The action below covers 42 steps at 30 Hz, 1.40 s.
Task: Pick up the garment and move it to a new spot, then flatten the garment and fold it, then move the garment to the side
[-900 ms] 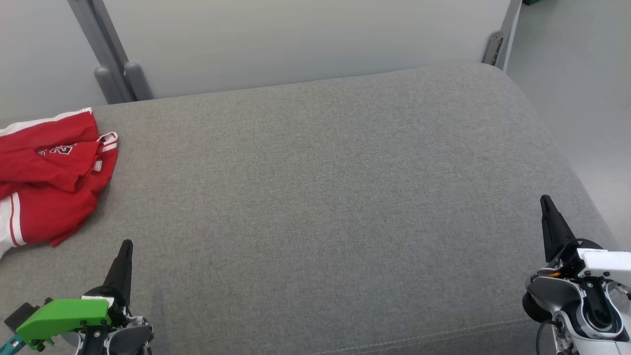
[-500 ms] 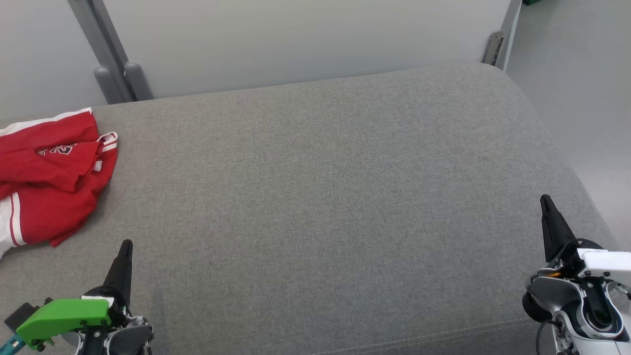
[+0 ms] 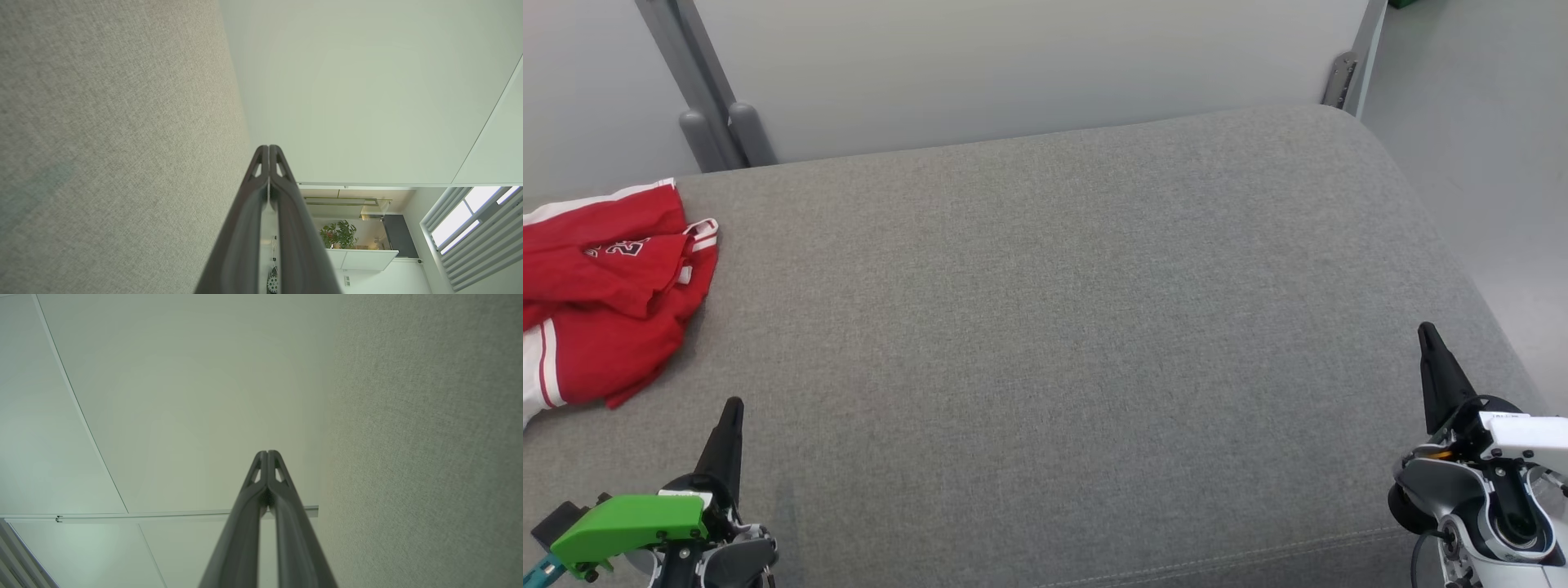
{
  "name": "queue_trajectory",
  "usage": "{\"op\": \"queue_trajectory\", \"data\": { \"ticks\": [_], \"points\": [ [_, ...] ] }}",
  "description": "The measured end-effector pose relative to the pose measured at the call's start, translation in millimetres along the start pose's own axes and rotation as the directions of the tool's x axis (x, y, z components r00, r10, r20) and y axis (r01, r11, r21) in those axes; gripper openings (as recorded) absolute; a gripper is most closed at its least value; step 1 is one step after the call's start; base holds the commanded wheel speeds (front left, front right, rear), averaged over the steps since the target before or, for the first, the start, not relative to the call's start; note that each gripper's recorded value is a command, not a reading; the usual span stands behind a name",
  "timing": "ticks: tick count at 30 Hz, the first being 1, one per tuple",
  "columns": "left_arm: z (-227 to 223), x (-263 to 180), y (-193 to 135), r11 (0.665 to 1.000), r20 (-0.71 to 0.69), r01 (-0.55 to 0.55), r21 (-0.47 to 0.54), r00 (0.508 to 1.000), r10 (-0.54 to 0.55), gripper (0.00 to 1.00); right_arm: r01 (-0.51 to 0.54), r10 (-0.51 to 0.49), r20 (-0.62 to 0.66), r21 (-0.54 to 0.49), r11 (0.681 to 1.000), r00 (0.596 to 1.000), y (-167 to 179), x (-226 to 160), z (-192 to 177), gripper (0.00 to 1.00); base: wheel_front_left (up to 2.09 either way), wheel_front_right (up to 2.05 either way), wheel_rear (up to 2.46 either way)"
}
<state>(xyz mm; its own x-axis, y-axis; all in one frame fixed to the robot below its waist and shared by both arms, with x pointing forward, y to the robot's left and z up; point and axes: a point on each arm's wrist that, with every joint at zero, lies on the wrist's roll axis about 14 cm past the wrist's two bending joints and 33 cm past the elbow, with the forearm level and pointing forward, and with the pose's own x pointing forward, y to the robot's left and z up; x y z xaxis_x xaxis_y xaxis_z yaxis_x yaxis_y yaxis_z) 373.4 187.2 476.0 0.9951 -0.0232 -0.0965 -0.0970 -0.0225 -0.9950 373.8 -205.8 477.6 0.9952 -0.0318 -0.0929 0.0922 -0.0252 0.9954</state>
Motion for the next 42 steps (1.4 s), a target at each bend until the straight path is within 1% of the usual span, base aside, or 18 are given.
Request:
{"op": "queue_trajectory", "data": {
  "ticks": [2, 5, 6, 8, 12, 18, 21, 25, 28, 31, 35, 42],
  "points": [
    [0, 0, 0, 1.000, 0.000, -0.001, 0.000, 1.000, 0.001, 0.00, 0.001, -0.001, 0.000, 0.000, 1.000, 1.000, 0, 0, 0, 0.00, 0.00, 0.00, 0.00],
    [-4, -6, 18, 0.998, 0.000, -0.053, -0.016, 0.999, 0.053, 0.00, 0.056, -0.056, 0.002, 0.016, 0.998, 0.998, -19, -7, -3, 0.00, 0.00, 0.00, 0.00],
    [-6, -10, 26, 0.997, -0.001, -0.074, -0.024, 0.997, 0.074, 1.00, 0.078, -0.078, 0.002, 0.023, 0.997, 0.997, -27, -11, -5, 1.00, 0.00, 0.00, 0.00],
    [-8, -14, 33, 0.995, -0.003, -0.096, -0.029, 0.995, 0.096, 1.00, 0.100, -0.100, 0.002, 0.030, 0.995, 0.995, -35, -16, -6, 1.00, 0.00, 0.00, 0.00],
    [-9, -14, 33, 0.995, -0.004, -0.094, -0.028, 0.996, 0.094, 1.00, 0.093, -0.093, 0.010, 0.022, 0.995, 0.996, -32, -15, -5, 1.00, 0.00, 0.00, 0.00],
    [-12, -14, 30, 0.996, -0.002, -0.087, -0.011, 0.996, 0.087, 1.00, 0.078, -0.078, 0.014, -0.022, 0.997, 0.997, -27, -14, -6, 1.00, 0.00, 0.00, 0.00],
    [-13, -13, 28, 0.996, 0.001, -0.082, 0.038, 0.997, 0.082, 1.00, 0.074, -0.073, 0.018, -0.090, 0.993, 0.997, -25, -14, -2, 1.00, 0.00, 0.00, 0.00],
    [-15, -13, 27, 0.994, -0.002, -0.078, 0.071, 0.997, 0.078, 1.00, 0.071, -0.069, 0.018, -0.177, 0.982, 0.997, -24, -15, 1, 1.00, 0.00, 0.00, 0.00],
    [-17, -13, 26, 0.990, -0.008, -0.073, 0.120, 0.997, 0.075, 1.00, 0.068, -0.067, 0.014, -0.255, 0.964, 0.998, -21, -15, 3, 1.00, 0.00, 0.00, 0.00],
    [-17, -12, 25, 0.984, -0.008, -0.070, 0.162, 0.997, 0.073, 1.00, 0.059, -0.058, 0.011, -0.339, 0.939, 0.998, -16, -14, 6, 1.00, 0.00, 0.00, 0.00],
    [-17, -12, 24, 0.973, -0.010, -0.064, 0.222, 0.998, 0.068, 1.00, 0.053, -0.059, -0.001, -0.438, 0.897, 0.998, -14, -13, 3, 1.00, 0.00, 0.00, 0.00],
    [-18, -11, 20, 0.938, -0.014, -0.055, 0.343, 0.998, 0.064, 1.00, 0.039, -0.060, -0.016, -0.571, 0.820, 0.998, -11, -12, -4, 1.00, 0.00, 0.00, 0.00]
  ]
}}
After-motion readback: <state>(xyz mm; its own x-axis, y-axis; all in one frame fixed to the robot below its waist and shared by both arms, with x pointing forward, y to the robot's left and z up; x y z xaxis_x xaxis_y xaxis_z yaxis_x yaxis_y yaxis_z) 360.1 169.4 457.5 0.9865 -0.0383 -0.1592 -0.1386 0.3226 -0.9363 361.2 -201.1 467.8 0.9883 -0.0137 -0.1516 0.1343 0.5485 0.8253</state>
